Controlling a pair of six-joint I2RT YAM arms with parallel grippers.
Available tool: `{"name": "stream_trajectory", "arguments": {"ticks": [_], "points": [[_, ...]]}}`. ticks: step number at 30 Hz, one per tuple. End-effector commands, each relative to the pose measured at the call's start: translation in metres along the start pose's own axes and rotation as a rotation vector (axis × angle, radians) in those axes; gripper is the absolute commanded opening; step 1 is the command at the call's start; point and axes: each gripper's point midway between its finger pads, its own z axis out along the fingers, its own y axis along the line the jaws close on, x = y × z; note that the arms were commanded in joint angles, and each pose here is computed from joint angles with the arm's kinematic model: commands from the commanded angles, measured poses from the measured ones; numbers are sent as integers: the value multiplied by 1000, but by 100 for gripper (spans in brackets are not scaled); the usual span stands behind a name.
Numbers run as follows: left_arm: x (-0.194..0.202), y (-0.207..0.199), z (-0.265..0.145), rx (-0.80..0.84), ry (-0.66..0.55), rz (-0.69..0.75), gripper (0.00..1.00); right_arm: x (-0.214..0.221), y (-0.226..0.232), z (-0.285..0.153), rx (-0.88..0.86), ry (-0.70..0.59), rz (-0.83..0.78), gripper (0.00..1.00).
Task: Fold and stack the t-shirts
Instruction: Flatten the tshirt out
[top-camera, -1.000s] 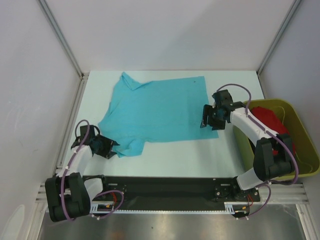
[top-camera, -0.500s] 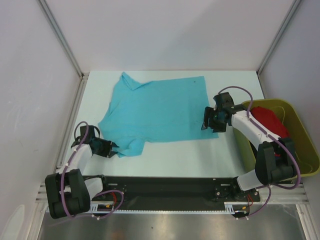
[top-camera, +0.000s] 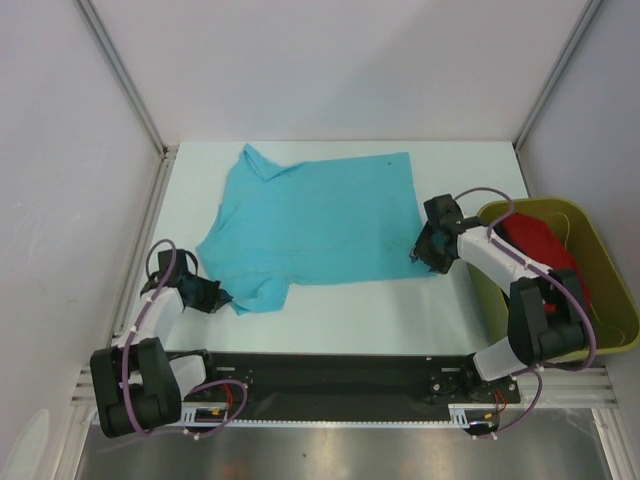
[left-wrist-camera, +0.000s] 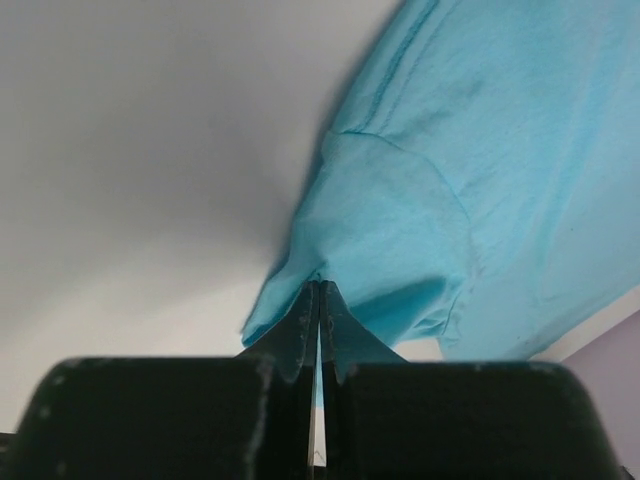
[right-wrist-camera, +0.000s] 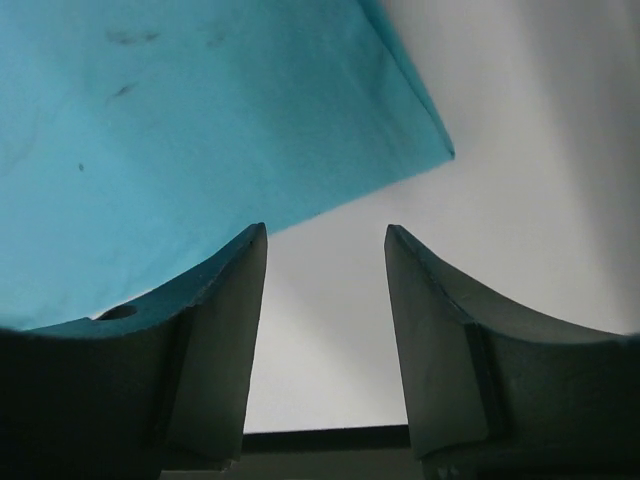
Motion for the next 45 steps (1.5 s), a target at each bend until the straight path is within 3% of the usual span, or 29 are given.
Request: {"name": "stream_trajectory", "arguments": {"ticks": [1,12,14,27,45], "points": [[-17,-21,-10,61,-62,74,0,-5,-5,13,76,-73,259,55],[-44,-44,-57,-8,-283,352,0,-11,-37,19,290,-200,204,47],[-43,-45,-57,0,-279,369,0,-13,-35,20,286,-207,219,42],[-45,-70,-60,29,-293,460,0,-5,-46,31,381,-207,290,41],[-45,-82,-68,64,-295,495,0,5,-46,60,410,-164,168,34]]}}
